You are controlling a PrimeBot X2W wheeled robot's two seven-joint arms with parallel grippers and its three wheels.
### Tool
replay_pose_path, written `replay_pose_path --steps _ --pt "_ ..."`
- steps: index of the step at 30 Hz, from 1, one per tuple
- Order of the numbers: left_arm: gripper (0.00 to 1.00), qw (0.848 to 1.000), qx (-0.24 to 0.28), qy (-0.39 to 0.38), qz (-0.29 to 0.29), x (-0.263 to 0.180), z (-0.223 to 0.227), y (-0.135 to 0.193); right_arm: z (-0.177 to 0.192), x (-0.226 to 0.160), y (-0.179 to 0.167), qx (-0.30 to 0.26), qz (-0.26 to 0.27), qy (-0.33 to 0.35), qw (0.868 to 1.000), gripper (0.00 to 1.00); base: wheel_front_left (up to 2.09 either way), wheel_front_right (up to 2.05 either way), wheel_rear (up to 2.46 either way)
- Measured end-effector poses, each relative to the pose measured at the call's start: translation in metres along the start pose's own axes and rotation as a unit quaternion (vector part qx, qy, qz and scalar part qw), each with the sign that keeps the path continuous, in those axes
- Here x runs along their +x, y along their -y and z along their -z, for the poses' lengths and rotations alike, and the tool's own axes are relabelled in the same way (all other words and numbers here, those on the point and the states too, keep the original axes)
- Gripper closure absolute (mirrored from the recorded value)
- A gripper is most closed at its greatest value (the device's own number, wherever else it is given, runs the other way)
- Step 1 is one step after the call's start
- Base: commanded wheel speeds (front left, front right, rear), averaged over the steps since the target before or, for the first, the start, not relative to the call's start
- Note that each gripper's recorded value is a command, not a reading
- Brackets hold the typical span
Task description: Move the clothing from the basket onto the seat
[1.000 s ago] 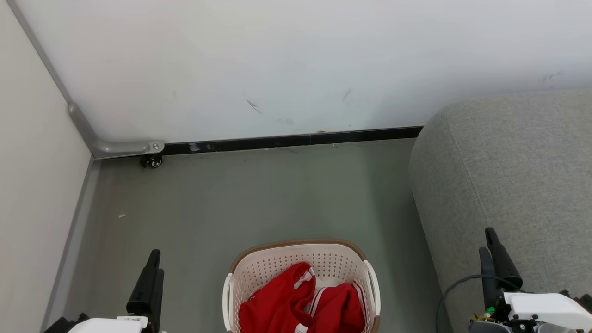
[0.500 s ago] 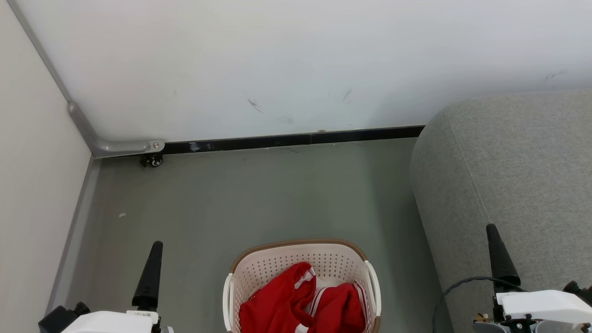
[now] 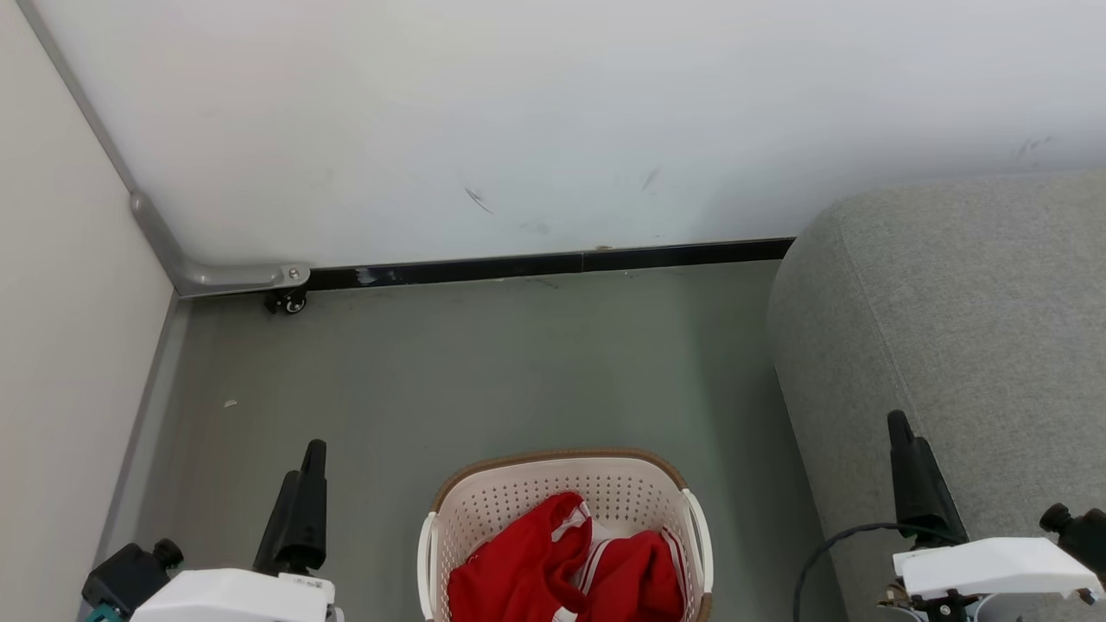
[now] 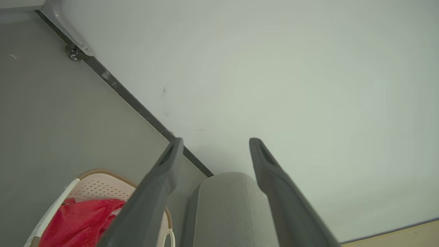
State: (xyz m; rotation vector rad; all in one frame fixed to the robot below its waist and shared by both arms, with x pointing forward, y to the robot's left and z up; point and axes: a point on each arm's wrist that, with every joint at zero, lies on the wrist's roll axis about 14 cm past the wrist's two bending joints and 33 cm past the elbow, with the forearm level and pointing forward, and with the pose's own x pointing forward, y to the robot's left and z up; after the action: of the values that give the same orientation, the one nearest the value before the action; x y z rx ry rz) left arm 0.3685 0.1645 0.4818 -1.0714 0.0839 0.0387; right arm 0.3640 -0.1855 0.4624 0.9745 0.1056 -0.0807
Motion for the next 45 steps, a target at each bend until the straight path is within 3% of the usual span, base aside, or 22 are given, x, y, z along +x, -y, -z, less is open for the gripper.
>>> replay_pose_path --steps 7,12,22,32,45 --pt "0.00 0.994 0.112 -0.002 0.017 -0.002 0.001 0.008 0.001 -0.002 -0.005 -0.059 -0.010 0.002 0.998 0.00 0.00 0.00 0.00" --pt "0.00 0.987 0.158 -0.004 0.027 -0.003 0.005 0.015 0.002 -0.002 -0.007 -0.094 -0.016 0.003 0.995 0.00 0.00 0.00 0.00" --pt "0.00 0.951 0.304 -0.010 0.053 -0.006 0.018 0.024 0.017 -0.003 -0.009 -0.189 -0.028 -0.019 0.981 0.00 0.00 0.00 0.00" --pt "0.00 0.914 0.400 -0.009 0.065 -0.008 0.030 0.026 0.028 -0.003 -0.010 -0.278 -0.043 -0.032 0.959 0.00 0.00 0.00 0.00" --pt "0.00 0.871 0.485 0.001 0.074 -0.007 0.040 0.026 0.035 0.003 -0.012 -0.387 -0.065 -0.036 0.919 0.00 0.00 0.00 0.00"
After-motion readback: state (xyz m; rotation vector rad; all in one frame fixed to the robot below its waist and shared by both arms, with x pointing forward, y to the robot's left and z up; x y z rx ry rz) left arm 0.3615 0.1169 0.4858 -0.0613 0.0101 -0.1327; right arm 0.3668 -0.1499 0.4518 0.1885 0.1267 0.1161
